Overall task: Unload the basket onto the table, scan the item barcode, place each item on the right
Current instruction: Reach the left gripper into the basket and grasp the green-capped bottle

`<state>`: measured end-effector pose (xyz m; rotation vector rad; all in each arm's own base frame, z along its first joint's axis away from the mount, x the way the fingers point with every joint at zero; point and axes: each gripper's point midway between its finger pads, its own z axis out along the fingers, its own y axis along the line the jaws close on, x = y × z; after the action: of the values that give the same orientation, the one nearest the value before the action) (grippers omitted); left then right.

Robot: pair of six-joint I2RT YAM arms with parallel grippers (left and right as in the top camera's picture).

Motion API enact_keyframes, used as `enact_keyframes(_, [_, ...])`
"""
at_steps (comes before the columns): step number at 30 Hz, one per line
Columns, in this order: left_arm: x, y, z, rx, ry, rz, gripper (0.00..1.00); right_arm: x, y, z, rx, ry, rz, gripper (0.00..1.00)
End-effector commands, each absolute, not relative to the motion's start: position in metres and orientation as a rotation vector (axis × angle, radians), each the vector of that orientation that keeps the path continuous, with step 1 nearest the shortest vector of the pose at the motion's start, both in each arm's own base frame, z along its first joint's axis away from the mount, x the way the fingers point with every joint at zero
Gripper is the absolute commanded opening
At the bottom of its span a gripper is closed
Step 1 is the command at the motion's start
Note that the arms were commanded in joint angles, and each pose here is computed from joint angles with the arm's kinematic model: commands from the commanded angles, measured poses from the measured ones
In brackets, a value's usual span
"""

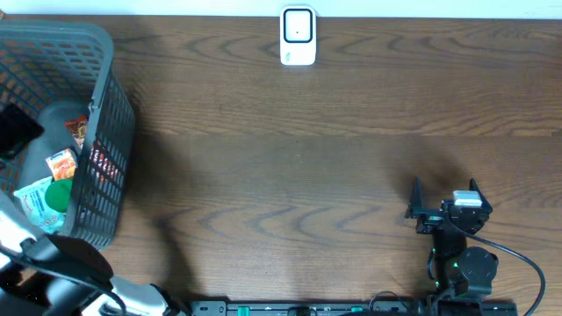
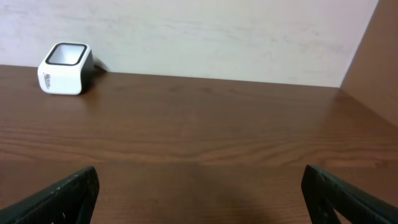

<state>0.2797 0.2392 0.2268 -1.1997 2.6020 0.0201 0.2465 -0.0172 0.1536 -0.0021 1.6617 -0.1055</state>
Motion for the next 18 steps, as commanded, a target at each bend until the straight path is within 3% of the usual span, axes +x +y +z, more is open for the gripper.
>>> enact_keyframes(1, [0.274, 0.236, 0.200, -1.165, 2.679, 0.013, 0.99, 0.247, -0.015, 0.152, -0.020, 1.665, -0.107, 0.99])
enact_keyframes(18, [0.251, 0.231, 0.098, -1.065, 2.864, 0.060, 0.99, 0.247, -0.015, 0.152, -0.021, 1.665, -0.107, 0.99])
